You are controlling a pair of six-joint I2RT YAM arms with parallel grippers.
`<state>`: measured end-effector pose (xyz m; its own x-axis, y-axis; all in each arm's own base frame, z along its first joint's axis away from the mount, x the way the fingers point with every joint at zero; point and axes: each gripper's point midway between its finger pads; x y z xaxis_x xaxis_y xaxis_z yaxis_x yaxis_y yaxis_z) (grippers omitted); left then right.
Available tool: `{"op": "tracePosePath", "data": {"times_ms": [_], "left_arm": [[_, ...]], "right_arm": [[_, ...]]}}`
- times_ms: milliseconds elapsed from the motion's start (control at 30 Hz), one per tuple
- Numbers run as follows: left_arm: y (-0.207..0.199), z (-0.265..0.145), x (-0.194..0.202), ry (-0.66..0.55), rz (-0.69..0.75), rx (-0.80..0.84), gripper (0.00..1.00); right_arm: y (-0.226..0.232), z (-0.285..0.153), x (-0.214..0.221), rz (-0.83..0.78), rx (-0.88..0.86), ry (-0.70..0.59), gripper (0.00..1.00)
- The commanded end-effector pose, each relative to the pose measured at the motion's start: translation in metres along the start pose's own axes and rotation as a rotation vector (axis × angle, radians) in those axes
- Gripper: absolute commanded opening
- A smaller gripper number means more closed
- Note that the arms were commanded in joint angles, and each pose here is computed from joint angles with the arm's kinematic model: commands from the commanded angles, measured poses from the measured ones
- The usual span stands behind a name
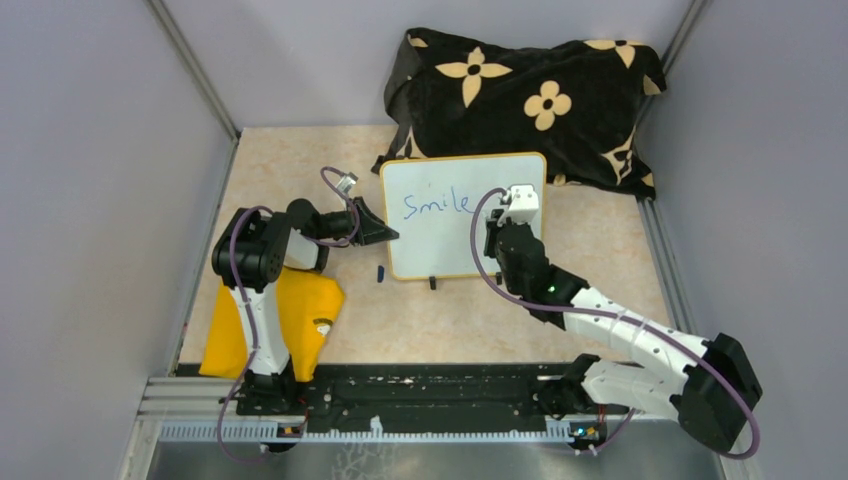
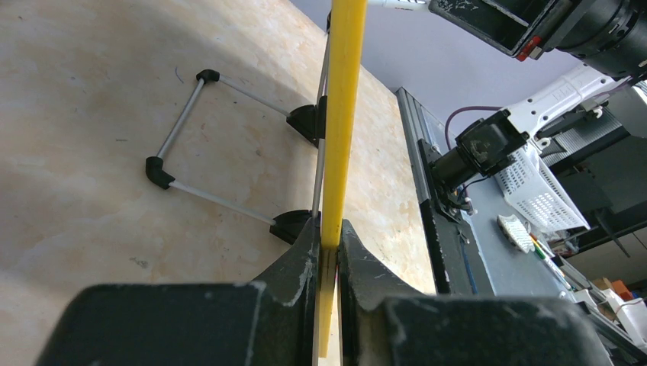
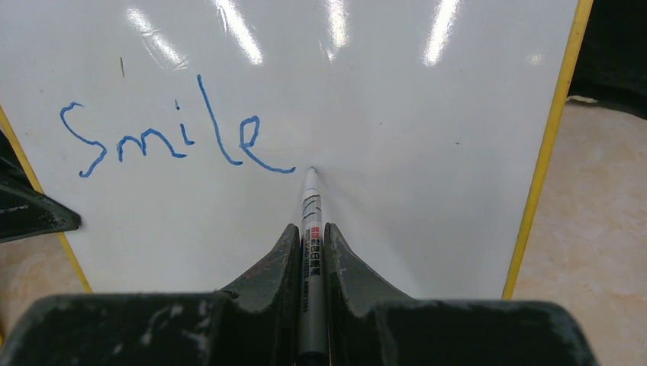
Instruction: Write a sentence on the whiteboard
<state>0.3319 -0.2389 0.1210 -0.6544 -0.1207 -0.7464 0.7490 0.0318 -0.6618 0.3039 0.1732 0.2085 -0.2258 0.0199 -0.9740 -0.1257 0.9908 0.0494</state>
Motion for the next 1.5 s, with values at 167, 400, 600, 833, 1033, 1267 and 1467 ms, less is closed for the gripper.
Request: {"op": "tracePosePath", "data": {"times_ms": [167,400,600,833,1033,1267,1467], "left_arm": [[-0.010,0.004,-0.002,-0.019,0.183,0.061,0.00],[-0.009,0.004,-0.002,-0.020,0.183,0.060,0.00],[-0.009,0.005,-0.002,-0.020,0.184,0.061,0.00],[-0.010,0.005,-0.003,-0.019,0.184,0.061,0.00],[-0.010,0.004,-0.002,-0.019,0.184,0.061,0.00],[-0.010,0.004,-0.002,-0.018,0.183,0.061,0.00],[-0.009,0.004,-0.002,-0.018,0.183,0.061,0.00]], "right_arm": [[0.004,0.006,-0.026,0.056,0.005,-0.050,0.00],[0.013,0.004,-0.016,0.062,-0.052,-0.005,0.00],[0.022,-0.007,-0.028,0.102,-0.121,-0.018,0.00],[0.022,-0.026,-0.069,0.153,-0.156,-0.103,0.00],[0.029,-0.039,-0.088,0.051,0.017,-0.148,0.00],[0.039,-0.038,-0.085,0.013,0.159,-0.122,0.00],[0.069,-0.040,-0.084,-0.061,-0.067,-0.126,0.00]]}}
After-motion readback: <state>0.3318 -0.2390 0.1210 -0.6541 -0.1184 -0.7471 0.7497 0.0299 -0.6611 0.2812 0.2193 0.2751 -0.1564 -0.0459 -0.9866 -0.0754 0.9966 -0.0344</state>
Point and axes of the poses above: each gripper's point midway between its finger pads, its own z axis out along the fingers, its own y axis along the line the jaws close on, x = y × z, and after that the axes turned 3 degrees about -z, right-handed
